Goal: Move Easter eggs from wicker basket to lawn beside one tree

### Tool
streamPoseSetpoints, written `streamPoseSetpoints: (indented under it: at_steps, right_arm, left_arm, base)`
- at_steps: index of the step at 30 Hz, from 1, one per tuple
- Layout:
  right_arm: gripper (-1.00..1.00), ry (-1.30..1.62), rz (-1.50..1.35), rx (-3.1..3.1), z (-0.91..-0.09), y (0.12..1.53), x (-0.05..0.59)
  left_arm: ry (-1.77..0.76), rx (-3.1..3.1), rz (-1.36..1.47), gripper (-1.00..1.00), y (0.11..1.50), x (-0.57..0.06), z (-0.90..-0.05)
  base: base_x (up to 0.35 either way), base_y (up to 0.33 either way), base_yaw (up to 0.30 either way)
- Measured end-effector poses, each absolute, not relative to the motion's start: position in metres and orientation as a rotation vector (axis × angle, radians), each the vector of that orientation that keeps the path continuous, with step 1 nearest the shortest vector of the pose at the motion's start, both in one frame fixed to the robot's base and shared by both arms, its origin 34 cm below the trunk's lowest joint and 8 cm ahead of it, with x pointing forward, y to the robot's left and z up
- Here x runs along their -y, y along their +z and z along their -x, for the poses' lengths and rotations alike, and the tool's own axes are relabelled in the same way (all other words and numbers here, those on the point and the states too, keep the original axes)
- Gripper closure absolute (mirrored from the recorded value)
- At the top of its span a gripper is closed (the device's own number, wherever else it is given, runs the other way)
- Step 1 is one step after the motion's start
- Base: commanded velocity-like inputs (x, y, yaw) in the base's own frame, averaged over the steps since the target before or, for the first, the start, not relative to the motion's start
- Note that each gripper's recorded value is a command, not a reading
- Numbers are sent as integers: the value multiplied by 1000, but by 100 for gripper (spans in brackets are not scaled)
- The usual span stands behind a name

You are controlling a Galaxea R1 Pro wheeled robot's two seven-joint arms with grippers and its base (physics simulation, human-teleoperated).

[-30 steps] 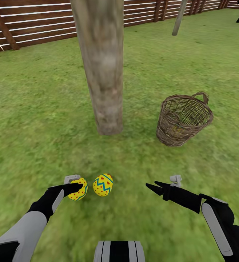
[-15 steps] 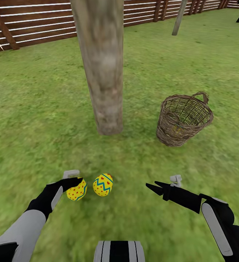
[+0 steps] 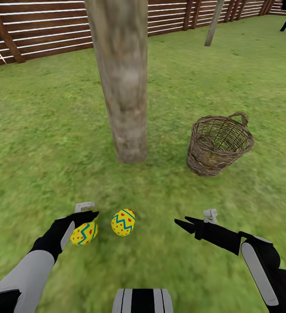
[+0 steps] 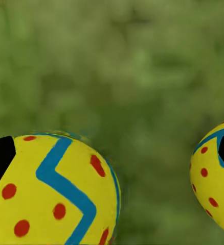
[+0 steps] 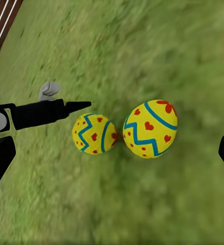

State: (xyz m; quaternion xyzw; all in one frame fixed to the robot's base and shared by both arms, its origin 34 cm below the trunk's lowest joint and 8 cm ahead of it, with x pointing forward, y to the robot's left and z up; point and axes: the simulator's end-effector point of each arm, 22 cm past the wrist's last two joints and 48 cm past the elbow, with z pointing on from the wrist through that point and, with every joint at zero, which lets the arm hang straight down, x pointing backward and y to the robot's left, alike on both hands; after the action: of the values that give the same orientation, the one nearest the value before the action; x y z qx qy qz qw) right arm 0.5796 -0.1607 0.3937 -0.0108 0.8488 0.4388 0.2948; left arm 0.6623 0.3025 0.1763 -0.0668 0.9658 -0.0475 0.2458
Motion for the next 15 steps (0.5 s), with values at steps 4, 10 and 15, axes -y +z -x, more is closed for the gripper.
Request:
streamPoseSetpoints:
  at_steps: [4, 10, 15]
  right_arm:
    - [-100, 1165, 39, -2245, -581, 402, 160]
    - [-100, 1158, 53, -2223, -583, 415, 160]
    - [-100, 1150, 63, -2203, -585, 426, 161]
  left_arm:
    - [-128, -2620, 176, -100, 187, -303, -668]
    - [-126, -2596, 171, -100, 201, -303, -675]
    - [-129, -2578, 168, -100, 213, -303, -680]
  base:
    - [0, 0, 0]
    - [0, 0, 0]
    - [0, 0, 0]
